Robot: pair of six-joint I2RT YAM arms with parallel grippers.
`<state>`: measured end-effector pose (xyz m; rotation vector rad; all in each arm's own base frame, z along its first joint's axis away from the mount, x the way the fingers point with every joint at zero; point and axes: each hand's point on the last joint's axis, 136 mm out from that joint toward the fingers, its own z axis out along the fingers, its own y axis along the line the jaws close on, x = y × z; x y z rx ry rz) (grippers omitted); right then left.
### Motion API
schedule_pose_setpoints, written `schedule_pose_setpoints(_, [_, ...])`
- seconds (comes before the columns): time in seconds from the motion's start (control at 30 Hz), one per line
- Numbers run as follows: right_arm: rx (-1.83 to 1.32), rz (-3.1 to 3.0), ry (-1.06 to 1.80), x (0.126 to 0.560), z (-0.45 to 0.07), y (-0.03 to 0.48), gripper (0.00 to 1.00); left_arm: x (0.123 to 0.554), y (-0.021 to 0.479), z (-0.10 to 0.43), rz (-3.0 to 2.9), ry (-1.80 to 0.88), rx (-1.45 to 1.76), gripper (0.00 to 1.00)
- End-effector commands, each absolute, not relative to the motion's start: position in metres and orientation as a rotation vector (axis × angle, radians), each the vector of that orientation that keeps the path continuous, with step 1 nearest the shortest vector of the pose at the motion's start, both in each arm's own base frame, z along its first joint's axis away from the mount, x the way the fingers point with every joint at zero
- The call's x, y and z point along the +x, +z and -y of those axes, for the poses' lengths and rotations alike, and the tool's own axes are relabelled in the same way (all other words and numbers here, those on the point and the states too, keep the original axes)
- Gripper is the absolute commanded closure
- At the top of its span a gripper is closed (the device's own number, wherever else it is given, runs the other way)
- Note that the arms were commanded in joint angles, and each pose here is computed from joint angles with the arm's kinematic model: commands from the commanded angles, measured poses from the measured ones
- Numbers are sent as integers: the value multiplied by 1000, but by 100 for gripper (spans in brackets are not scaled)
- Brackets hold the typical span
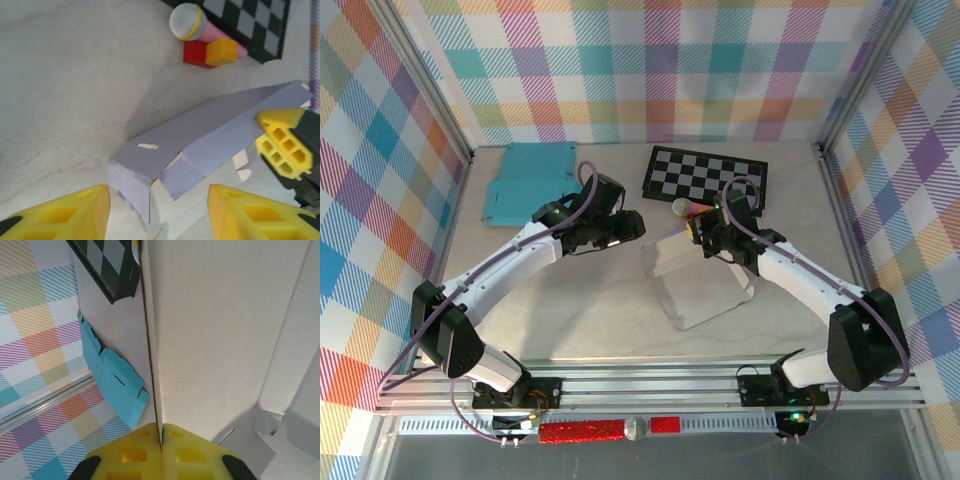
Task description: Fold the paper box
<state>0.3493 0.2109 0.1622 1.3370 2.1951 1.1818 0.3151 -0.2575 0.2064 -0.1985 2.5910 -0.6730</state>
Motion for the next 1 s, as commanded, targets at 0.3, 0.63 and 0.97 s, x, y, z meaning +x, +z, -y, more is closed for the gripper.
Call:
schedule_pose_setpoints(0.3, [1194,-2151,1315,349,-216,159,100,301,150,234,-2643,-508,2,70])
schedule_pose_setpoints(0.63, [1015,-2088,1447,354,-223,166,100,295,118,227,-2604,-468,150,77])
schedule_pose_setpoints(0.97, [1025,-2078,1456,347,-218,158,100,289,125,259,-2330,-697,473,70])
